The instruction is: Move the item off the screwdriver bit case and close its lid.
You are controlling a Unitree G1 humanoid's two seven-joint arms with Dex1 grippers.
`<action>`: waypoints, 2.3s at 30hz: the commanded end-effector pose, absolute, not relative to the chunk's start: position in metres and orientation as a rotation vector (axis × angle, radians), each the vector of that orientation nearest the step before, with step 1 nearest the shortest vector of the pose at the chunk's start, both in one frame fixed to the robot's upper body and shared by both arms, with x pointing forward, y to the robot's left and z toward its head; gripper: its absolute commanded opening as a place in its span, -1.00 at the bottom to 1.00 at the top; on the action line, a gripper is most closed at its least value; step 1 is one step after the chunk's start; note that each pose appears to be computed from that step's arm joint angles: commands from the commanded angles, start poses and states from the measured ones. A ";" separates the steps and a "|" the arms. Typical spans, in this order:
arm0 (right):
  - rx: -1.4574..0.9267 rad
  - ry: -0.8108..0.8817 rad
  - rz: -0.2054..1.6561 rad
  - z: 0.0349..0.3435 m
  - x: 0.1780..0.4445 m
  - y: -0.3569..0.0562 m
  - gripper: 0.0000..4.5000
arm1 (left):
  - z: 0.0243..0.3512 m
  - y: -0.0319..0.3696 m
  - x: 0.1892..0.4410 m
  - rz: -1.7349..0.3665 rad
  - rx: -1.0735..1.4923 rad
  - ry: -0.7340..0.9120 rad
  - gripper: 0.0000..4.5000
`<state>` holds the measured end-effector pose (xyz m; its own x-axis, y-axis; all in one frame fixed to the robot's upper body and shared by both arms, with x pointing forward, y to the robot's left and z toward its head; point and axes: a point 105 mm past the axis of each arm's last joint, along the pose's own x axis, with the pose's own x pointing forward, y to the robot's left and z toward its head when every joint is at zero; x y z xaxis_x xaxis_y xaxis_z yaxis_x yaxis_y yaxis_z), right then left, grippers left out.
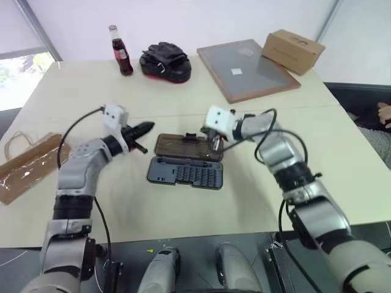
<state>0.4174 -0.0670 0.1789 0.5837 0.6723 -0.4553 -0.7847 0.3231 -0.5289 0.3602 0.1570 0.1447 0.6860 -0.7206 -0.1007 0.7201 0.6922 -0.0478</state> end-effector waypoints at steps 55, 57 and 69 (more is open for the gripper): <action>-0.836 0.358 1.120 0.130 0.427 -0.043 -0.99 | 0.152 0.155 0.340 -0.803 0.067 0.096 -1.00; -0.847 0.334 1.150 0.132 0.425 -0.039 -0.99 | 0.157 0.159 0.342 -0.787 0.055 0.081 -1.00; -1.000 0.089 1.210 0.153 0.406 -0.032 -0.99 | 0.186 0.200 0.375 -0.559 -0.020 -0.026 -1.00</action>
<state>0.4083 -0.0372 0.1390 0.3987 0.7188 -0.5696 -0.8342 0.0263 -0.5508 0.3730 0.1938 0.1700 0.8329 -0.5528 -0.0279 0.5518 0.8332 -0.0364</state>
